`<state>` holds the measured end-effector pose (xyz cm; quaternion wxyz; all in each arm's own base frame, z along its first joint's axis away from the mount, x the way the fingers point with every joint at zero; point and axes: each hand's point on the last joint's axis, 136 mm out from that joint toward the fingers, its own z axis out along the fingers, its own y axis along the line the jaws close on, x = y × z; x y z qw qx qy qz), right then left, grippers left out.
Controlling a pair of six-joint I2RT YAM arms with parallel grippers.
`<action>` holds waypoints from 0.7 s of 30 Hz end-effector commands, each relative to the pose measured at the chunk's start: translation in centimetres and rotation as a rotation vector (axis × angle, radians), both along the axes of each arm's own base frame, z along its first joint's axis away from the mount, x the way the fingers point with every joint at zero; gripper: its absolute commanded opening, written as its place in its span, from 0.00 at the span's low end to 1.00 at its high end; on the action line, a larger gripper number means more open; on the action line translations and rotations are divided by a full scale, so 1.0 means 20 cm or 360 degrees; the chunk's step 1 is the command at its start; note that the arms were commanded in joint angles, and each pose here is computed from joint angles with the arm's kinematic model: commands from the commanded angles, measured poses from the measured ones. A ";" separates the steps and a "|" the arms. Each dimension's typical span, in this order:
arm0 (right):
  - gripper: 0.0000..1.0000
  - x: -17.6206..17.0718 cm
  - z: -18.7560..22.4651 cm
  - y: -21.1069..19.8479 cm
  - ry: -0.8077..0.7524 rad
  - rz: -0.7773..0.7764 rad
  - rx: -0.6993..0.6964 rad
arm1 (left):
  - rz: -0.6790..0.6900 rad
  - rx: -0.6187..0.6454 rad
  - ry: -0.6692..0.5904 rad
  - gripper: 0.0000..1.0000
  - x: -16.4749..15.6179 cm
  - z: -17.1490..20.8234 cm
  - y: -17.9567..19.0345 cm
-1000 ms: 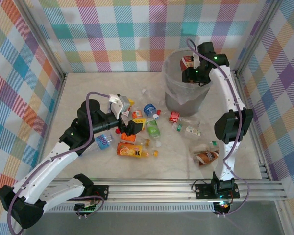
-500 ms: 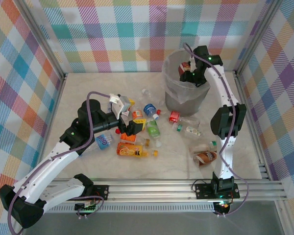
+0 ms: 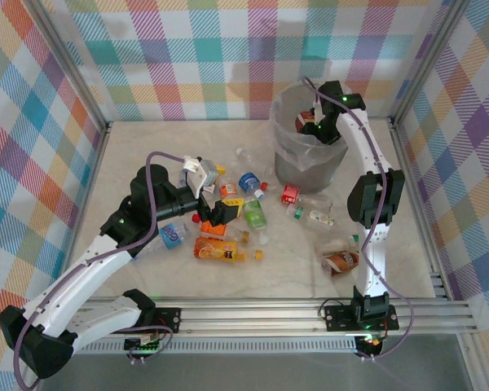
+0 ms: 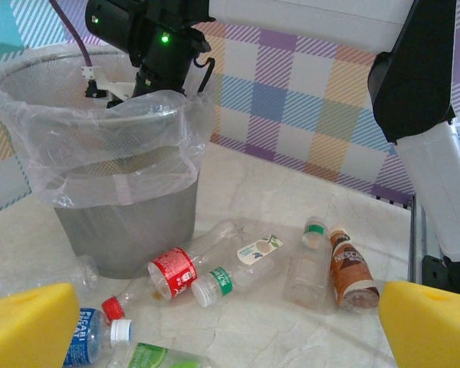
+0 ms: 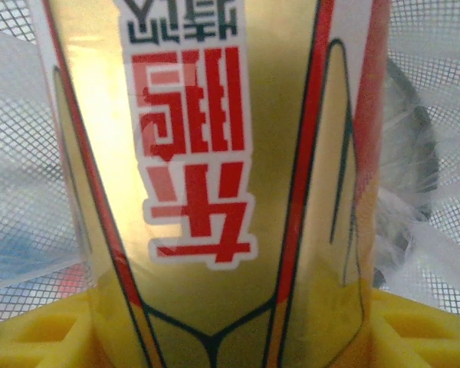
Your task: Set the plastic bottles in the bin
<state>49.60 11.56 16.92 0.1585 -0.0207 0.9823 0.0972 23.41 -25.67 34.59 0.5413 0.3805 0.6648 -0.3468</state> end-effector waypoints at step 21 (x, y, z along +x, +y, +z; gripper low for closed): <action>0.77 -0.03 0.13 0.01 -0.0038 -0.0005 0.0072 | -0.0047 -0.0018 -0.0055 1.00 -0.04 0.08 0.00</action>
